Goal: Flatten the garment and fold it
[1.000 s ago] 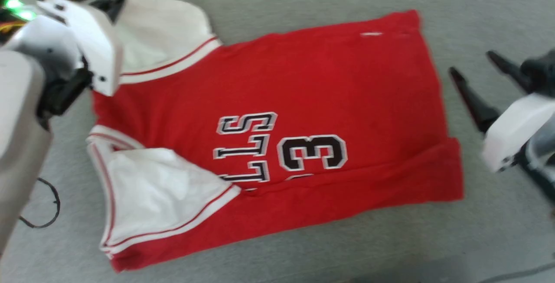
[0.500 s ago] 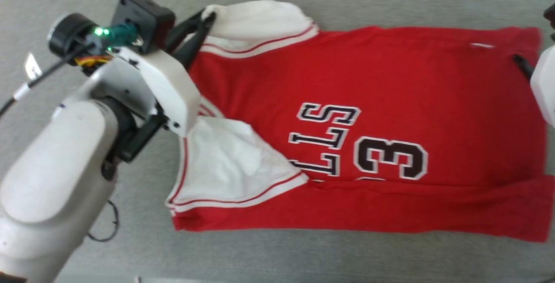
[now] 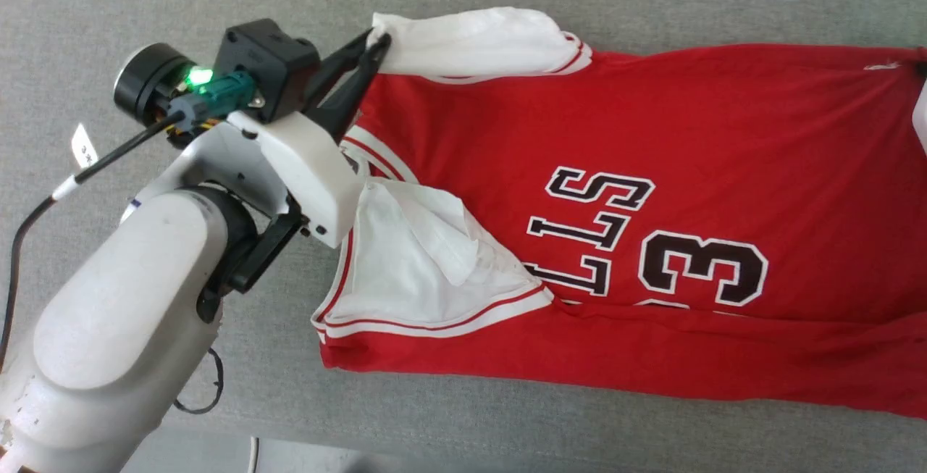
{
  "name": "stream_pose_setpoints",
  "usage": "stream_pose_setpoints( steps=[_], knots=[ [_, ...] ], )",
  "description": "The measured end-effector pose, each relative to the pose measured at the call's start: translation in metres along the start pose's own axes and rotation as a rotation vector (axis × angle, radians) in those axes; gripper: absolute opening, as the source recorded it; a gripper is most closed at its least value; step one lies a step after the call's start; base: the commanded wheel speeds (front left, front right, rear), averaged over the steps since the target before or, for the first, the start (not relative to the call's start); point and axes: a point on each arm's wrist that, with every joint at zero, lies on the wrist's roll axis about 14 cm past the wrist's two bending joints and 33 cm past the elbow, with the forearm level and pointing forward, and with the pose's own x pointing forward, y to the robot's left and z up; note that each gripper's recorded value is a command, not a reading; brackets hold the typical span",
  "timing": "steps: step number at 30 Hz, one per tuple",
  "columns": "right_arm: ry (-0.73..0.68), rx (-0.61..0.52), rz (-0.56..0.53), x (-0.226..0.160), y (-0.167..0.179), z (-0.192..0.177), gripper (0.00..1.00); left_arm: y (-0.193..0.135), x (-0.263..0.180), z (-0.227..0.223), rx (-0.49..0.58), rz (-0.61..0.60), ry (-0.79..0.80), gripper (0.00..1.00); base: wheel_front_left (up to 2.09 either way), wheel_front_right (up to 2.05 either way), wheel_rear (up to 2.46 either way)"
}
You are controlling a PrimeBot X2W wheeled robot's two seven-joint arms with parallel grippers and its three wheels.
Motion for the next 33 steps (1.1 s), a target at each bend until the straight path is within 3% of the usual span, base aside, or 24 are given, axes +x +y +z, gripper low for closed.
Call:
stream_pose_setpoints(
  steps=[10, 19, 24, 33],
  knots=[
    [-0.218, 0.057, -0.065, -0.036, -0.011, 0.022, 0.0, 0.021, -0.022, 0.022, -0.066, 0.12, -0.114, 0.0, 0.0, 0.0, 0.0],
    [-0.397, 0.135, -0.122, -0.09, -0.012, 0.02, 0.0, 0.003, -0.067, 0.016, -0.126, 0.132, -0.101, 0.0, 0.0, 0.0, 0.0],
    [-0.41, 0.159, -0.111, -0.11, 0.009, -0.004, 0.0, -0.02, -0.095, -0.003, -0.175, 0.103, -0.046, 0.0, 0.0, 0.0, 0.0],
    [-0.261, 0.147, -0.049, -0.123, 0.051, -0.064, 0.0, -0.063, -0.129, -0.077, -0.267, 0.03, 0.21, 0.0, 0.0, 0.0, 0.0]
  ],
)
